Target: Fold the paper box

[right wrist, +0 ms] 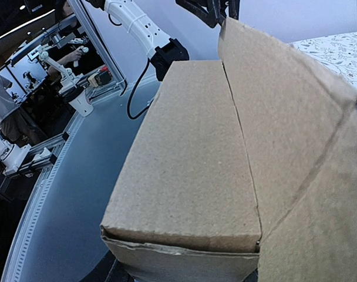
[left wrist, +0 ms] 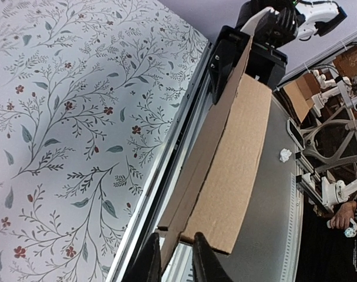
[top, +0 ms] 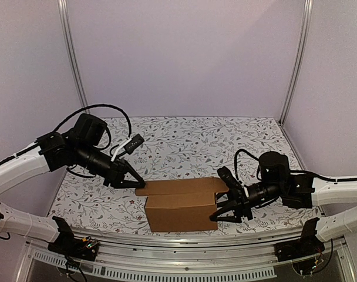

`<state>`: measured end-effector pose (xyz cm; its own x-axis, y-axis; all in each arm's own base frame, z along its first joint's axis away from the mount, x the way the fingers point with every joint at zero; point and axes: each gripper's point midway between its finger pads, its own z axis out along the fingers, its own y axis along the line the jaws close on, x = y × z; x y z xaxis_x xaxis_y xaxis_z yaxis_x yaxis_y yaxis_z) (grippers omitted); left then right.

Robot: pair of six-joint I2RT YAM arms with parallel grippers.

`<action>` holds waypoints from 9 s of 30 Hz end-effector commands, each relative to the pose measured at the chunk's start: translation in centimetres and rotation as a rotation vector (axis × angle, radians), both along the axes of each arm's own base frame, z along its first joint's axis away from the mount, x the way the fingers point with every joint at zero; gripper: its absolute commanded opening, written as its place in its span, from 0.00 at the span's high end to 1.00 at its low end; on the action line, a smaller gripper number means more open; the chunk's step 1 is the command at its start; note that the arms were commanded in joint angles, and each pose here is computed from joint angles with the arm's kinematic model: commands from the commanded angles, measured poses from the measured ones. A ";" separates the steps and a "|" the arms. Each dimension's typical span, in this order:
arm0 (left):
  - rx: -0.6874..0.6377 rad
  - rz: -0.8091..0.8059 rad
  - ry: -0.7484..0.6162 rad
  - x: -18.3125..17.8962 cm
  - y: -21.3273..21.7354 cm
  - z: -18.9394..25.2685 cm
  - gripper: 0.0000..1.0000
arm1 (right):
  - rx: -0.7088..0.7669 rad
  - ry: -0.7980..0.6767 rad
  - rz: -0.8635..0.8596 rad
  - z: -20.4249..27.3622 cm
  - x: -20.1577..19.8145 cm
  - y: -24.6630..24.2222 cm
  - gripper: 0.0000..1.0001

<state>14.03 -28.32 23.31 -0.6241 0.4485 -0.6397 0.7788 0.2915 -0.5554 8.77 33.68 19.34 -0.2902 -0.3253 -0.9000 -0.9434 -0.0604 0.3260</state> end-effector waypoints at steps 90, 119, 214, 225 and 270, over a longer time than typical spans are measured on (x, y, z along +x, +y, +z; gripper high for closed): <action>0.227 0.486 -0.041 3.0 -2.8 -15.0 1.00 | -0.142 -0.318 -0.667 -11.0 11.0 -0.9 0.64; 0.368 0.499 -0.033 0.1 -2.3 -19.3 1.00 | -0.207 -0.305 -0.724 -13.2 11.2 -2.9 0.55; 0.796 0.614 -0.341 3.1 -1.6 -15.1 1.00 | -0.339 -0.184 -0.810 -6.2 11.6 -4.1 1.00; 0.797 0.715 -0.235 2.5 -1.3 -15.3 1.00 | -0.329 -0.116 -0.863 -7.8 13.4 -1.5 1.00; 0.581 0.984 -0.529 7.2 -1.2 -10.2 1.00 | -0.053 -0.539 -0.987 -4.2 15.7 0.3 1.00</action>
